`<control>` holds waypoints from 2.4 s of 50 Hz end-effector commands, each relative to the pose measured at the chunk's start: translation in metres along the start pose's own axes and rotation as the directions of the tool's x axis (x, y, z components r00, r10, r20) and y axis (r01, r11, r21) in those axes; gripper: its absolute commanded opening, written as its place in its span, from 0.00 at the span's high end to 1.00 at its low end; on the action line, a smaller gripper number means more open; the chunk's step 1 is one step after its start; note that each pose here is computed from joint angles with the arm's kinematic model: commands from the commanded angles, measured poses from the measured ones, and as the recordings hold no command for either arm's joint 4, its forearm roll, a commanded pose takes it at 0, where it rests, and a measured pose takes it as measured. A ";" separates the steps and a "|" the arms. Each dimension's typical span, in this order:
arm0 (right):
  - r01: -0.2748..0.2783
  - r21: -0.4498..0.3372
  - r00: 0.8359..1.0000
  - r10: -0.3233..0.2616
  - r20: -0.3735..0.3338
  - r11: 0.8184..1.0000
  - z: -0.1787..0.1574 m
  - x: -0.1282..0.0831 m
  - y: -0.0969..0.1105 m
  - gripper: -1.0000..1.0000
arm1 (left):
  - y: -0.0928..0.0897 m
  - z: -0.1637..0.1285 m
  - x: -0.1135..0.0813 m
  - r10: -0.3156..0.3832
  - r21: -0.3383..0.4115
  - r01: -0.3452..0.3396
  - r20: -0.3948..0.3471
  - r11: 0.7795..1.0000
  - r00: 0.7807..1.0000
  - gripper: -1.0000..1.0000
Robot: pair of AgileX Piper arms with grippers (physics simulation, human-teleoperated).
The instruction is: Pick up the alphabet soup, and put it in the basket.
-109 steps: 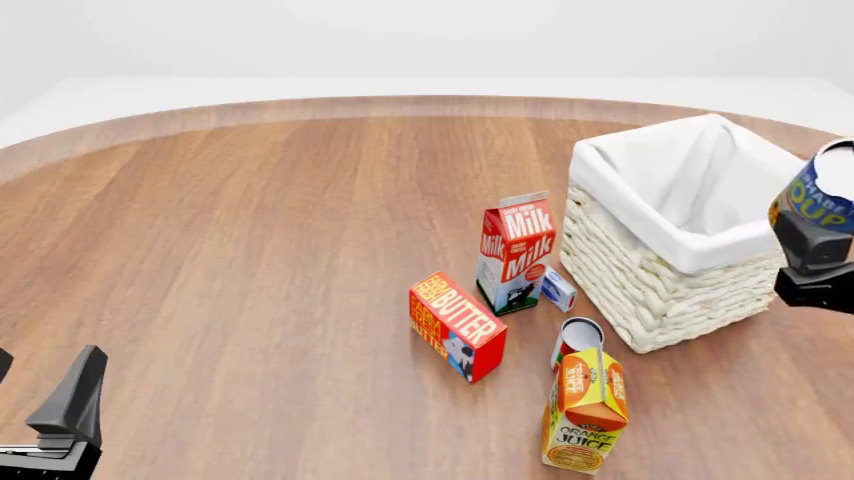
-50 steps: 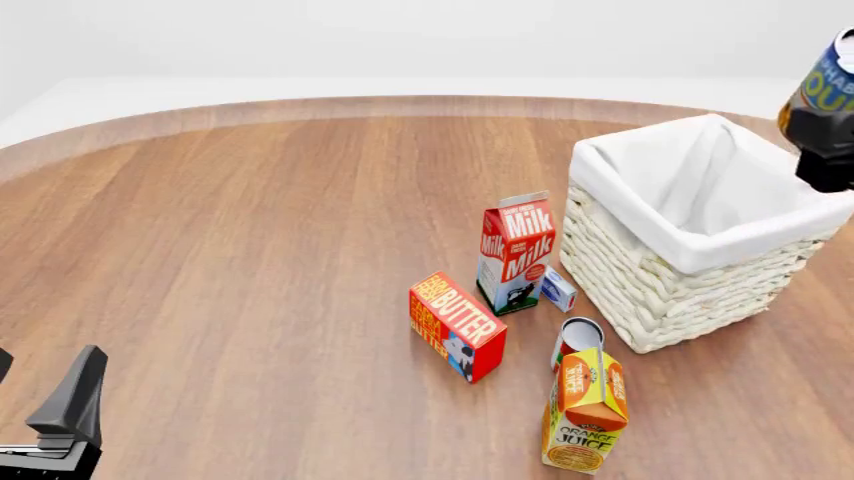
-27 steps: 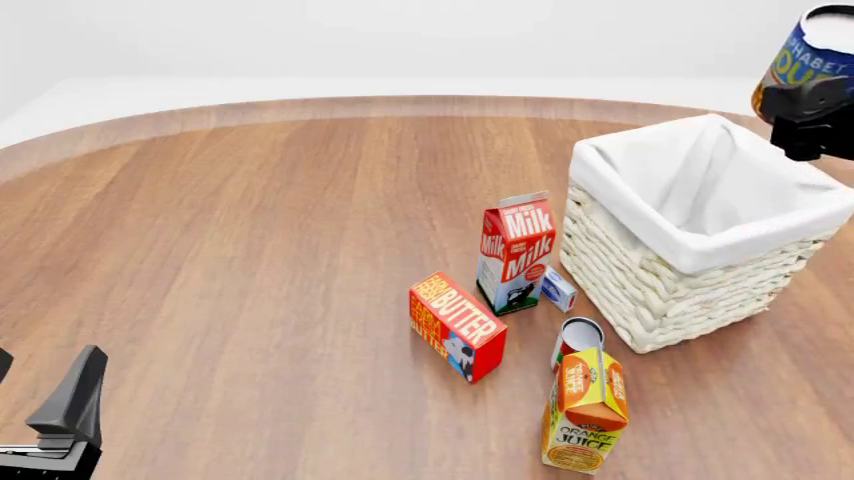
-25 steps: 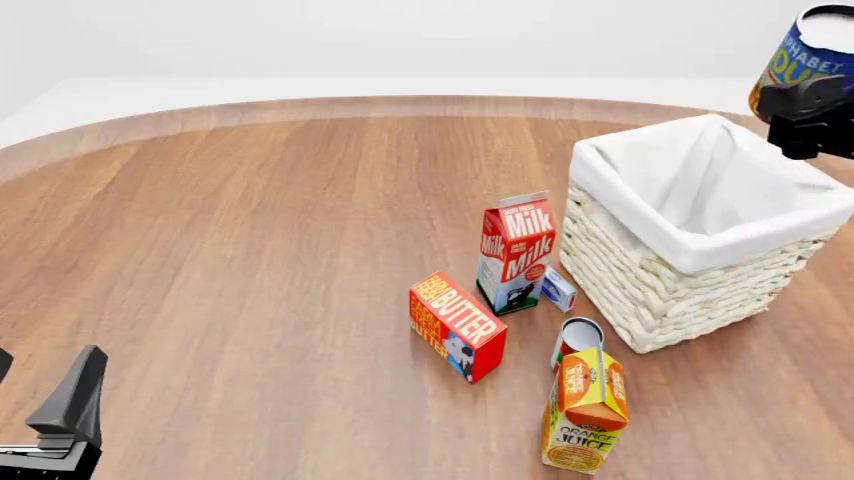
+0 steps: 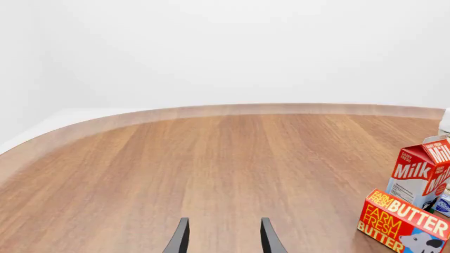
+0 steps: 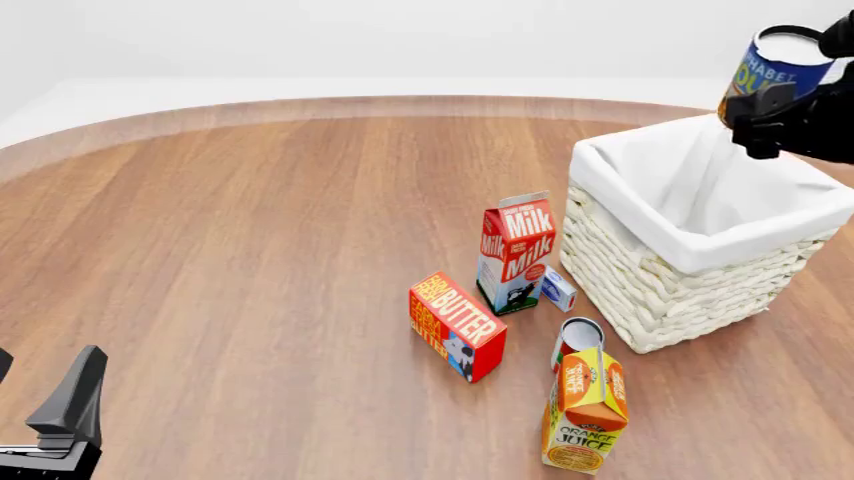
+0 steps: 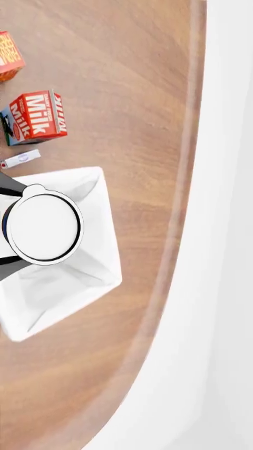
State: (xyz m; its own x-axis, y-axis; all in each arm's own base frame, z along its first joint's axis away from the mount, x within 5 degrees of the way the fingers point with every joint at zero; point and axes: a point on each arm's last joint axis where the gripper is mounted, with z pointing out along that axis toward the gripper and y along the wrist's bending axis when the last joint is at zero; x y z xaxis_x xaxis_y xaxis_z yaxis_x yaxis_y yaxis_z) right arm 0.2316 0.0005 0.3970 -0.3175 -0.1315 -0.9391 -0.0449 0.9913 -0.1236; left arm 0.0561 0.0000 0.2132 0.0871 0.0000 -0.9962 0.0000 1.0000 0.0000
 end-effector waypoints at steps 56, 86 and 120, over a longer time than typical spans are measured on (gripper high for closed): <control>-0.009 0.044 0.985 0.017 -0.170 0.999 0.074 0.015 -0.019 1.00 | 0.000 0.000 0.000 0.000 0.000 0.000 0.000 1.000 1.000 0.00; 0.039 0.046 0.963 -0.025 -0.269 0.998 0.095 0.027 -0.030 1.00 | 0.000 0.000 0.000 0.000 0.000 0.000 0.000 1.000 1.000 0.00; 0.085 0.005 0.935 -0.079 -0.346 0.996 0.121 0.029 -0.030 1.00 | 0.000 0.000 0.000 0.000 0.000 0.000 0.000 1.000 1.000 0.00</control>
State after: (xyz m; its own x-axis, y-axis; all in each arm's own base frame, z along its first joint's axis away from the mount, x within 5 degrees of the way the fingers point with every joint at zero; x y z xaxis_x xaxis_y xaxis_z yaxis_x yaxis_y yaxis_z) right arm 0.3321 -0.0339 0.3350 -0.6148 -0.2040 -0.7619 -0.0649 0.9758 -0.2089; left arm 0.0561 0.0000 0.2132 0.0871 0.0000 -0.9962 0.0000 1.0000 0.0000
